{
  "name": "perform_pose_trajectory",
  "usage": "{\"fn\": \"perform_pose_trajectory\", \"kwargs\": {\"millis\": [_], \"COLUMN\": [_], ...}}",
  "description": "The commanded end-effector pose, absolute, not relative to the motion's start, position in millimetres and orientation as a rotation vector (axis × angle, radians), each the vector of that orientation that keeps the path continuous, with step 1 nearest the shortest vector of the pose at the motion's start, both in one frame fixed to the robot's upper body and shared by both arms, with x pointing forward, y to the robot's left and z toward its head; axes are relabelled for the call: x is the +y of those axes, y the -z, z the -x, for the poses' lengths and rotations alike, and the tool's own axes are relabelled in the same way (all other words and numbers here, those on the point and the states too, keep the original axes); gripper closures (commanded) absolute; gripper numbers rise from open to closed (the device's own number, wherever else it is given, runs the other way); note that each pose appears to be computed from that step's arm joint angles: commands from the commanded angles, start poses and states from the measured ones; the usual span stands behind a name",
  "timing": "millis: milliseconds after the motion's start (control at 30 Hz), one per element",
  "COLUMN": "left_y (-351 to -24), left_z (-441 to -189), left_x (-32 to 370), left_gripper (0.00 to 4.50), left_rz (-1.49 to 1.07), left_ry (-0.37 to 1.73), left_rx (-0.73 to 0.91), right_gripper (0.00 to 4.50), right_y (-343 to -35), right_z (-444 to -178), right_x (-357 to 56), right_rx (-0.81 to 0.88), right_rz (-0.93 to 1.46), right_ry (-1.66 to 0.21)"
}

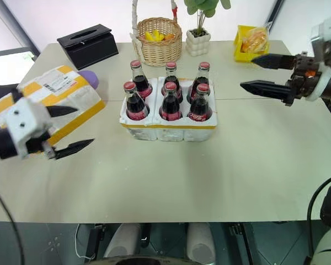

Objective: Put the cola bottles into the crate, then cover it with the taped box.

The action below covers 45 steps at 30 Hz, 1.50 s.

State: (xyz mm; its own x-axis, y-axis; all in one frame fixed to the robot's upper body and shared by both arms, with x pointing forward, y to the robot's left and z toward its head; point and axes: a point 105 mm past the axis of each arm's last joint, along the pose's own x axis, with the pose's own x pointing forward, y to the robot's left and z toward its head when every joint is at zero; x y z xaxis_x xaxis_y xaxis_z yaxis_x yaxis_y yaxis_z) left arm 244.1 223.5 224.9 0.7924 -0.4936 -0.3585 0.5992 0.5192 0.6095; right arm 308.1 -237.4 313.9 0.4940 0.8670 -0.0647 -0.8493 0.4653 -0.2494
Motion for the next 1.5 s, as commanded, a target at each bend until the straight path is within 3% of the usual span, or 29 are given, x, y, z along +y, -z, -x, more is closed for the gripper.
{"fn": "perform_pose_trajectory", "kwargs": {"millis": [33, 300, 533, 767, 1167, 1500], "left_y": [-236.5, -211.8, -194.1, -176.7, -133.0, -124.6], "left_z": [-231.4, -190.3, -183.3, -210.1, -262.3, -284.1], "left_x": [259.8, 335.9, 394.4, 420.0, 423.6, 432.5], "left_gripper": [0.0, 0.0, 0.0, 0.0, 0.0, 0.0], "left_rz": [-0.957, -1.12, -1.204, -1.293, -1.34, -1.39], "left_ry": [0.441, 0.056, -0.158, -0.186, -0.121, -0.214], "left_rx": [0.148, 0.359, 0.468, 0.46, 0.407, 0.327], "right_gripper": [0.06, 0.06, 0.06, 0.06, 0.06, 0.06], "right_y": [-324.7, -323.6, -326.8, -324.6, -330.3, -333.3], "right_z": [-299.3, -293.3, -291.6, -297.4, -293.1, -286.8], "right_x": [-218.8, -204.7, -195.9, -199.2, -197.2, -193.9], "right_rx": [-0.143, -0.136, -0.149, -0.145, -0.155, -0.165], "right_rz": [0.282, 0.27, 0.255, 0.224, 0.243, 0.259], "right_ry": [-1.151, -1.268, -1.311, -1.275, -1.266, -1.267]}}
